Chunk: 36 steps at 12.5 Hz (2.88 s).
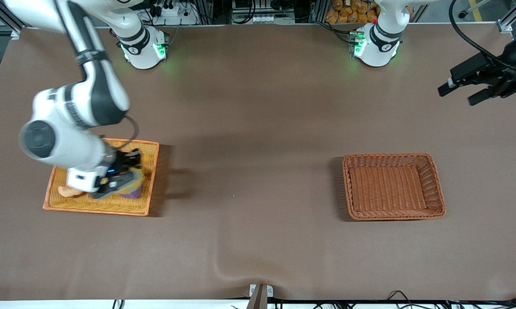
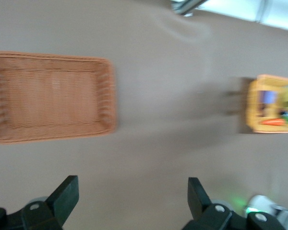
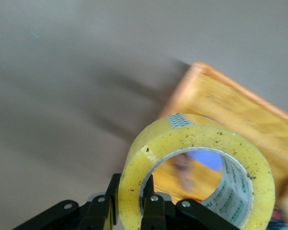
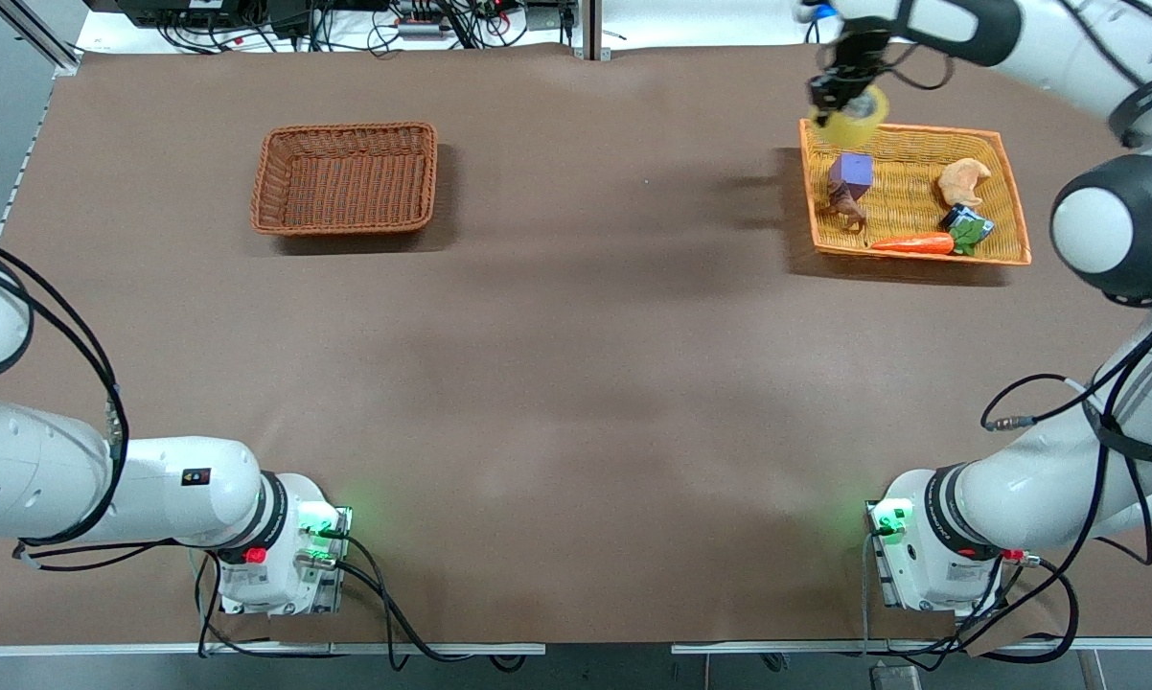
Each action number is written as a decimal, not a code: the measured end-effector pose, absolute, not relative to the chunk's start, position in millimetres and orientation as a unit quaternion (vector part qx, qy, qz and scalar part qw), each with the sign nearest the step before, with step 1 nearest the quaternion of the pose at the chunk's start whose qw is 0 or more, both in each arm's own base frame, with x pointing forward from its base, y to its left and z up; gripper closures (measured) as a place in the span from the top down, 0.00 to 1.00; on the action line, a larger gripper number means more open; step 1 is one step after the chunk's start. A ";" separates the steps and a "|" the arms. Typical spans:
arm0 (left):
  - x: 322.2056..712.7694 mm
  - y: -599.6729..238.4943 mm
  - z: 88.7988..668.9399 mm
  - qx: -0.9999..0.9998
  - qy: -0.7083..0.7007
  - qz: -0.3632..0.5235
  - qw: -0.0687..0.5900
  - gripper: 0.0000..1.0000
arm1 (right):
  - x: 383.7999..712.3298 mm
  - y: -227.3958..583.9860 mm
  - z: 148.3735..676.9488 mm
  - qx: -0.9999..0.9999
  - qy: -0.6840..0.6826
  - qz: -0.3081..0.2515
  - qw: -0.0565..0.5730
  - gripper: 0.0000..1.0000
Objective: Transfer tape with both arms
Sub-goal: 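Lift the tape with the right gripper while the left gripper approaches, then grasp the tape rim with the left gripper while the right gripper holds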
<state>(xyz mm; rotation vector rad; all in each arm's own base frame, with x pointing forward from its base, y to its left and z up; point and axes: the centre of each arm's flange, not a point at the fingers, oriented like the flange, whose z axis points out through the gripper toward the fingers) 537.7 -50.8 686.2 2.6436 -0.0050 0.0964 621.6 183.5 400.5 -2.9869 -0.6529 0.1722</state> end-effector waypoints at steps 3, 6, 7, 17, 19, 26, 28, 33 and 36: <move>537.6 -22.7 733.5 0.941 0.032 0.095 0.323 1.00 | 577.3 333.8 381.4 -0.993 -0.107 0.022 0.035 0.22; 532.9 -24.7 747.3 0.943 0.027 0.106 0.315 1.00 | 543.0 454.9 328.1 -0.998 -0.043 -0.011 0.055 0.22; 539.2 -51.2 732.8 0.954 0.021 0.086 0.287 1.00 | 540.1 480.4 309.0 -0.997 -0.041 -0.011 0.057 0.22; 643.7 -186.2 522.9 0.961 0.147 -0.050 0.229 1.00 | 537.1 564.3 209.3 -0.996 0.006 -0.039 0.080 0.51; 651.1 -217.9 483.9 0.964 0.167 -0.053 0.200 1.00 | 554.7 549.9 225.0 -0.997 0.005 -0.035 0.069 0.74; 632.9 -334.5 360.8 0.980 0.166 -0.054 0.092 1.00 | 609.5 402.0 406.8 -1.000 -0.022 0.006 0.018 1.00; 622.6 -367.4 330.6 0.981 0.176 -0.036 0.071 1.00 | 613.5 339.0 418.4 -1.000 -0.015 -0.015 0.022 1.00; 581.4 -444.0 274.1 0.986 0.157 -0.022 0.058 1.00 | 606.2 163.1 473.3 -1.000 -0.002 -0.009 0.020 1.00; 560.7 -468.2 253.1 0.988 0.147 -0.022 0.041 1.00 | 591.4 81.7 536.8 -0.998 0.043 -0.023 0.025 1.00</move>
